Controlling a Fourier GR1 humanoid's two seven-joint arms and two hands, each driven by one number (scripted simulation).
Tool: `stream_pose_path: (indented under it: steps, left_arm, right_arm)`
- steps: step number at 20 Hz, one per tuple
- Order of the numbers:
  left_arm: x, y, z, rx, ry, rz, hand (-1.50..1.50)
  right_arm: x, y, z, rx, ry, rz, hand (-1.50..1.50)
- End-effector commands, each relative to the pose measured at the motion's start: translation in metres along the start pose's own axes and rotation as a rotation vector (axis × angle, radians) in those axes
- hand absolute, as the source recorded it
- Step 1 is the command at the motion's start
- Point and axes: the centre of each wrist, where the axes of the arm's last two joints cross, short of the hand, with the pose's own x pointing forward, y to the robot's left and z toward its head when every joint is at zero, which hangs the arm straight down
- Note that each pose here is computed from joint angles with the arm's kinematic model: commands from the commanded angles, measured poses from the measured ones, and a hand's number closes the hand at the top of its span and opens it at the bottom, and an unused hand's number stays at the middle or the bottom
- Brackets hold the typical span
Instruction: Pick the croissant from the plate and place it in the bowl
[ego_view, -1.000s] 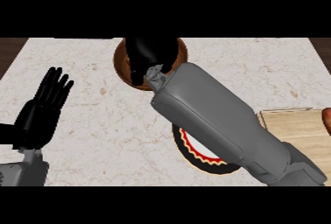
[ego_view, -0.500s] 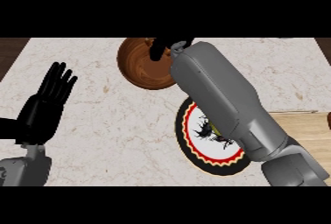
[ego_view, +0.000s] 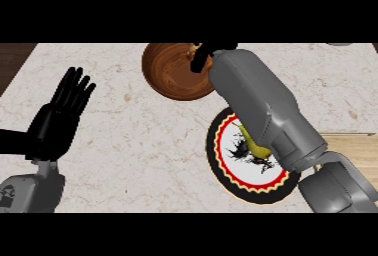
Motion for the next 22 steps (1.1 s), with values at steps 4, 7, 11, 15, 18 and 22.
stream_pose_path:
  steps: [4, 7, 11, 15, 18, 22]
  left_arm:
    - [0.004, 0.001, -0.004, -0.013, -0.007, 0.007, 0.0]
    - [0.003, -0.009, -0.006, -0.024, -0.025, -0.005, 0.0]
    - [-0.002, -0.004, -0.005, -0.025, -0.007, 0.017, 0.0]
    - [0.003, 0.003, -0.001, -0.025, -0.01, 0.002, 0.0]
    - [0.004, -0.003, -0.002, -0.002, -0.007, 0.014, 0.0]
    - [-0.009, -0.003, 0.004, 0.016, -0.013, 0.001, 0.0]
  right_arm:
    - [-0.036, 0.01, -0.008, 0.212, 0.028, -0.093, -1.5]
    - [-0.037, 0.007, -0.009, 0.144, -0.049, -0.204, -1.5]
    - [-0.038, -0.003, -0.011, 0.031, -0.102, -0.424, -1.5]
    - [-0.056, 0.0, -0.011, -0.106, -0.053, -0.686, -1.5]
    - [-0.065, -0.021, -0.017, -0.149, -0.042, -0.788, -1.5]
    - [-0.092, -0.028, -0.021, -0.213, -0.008, -0.802, -1.5]
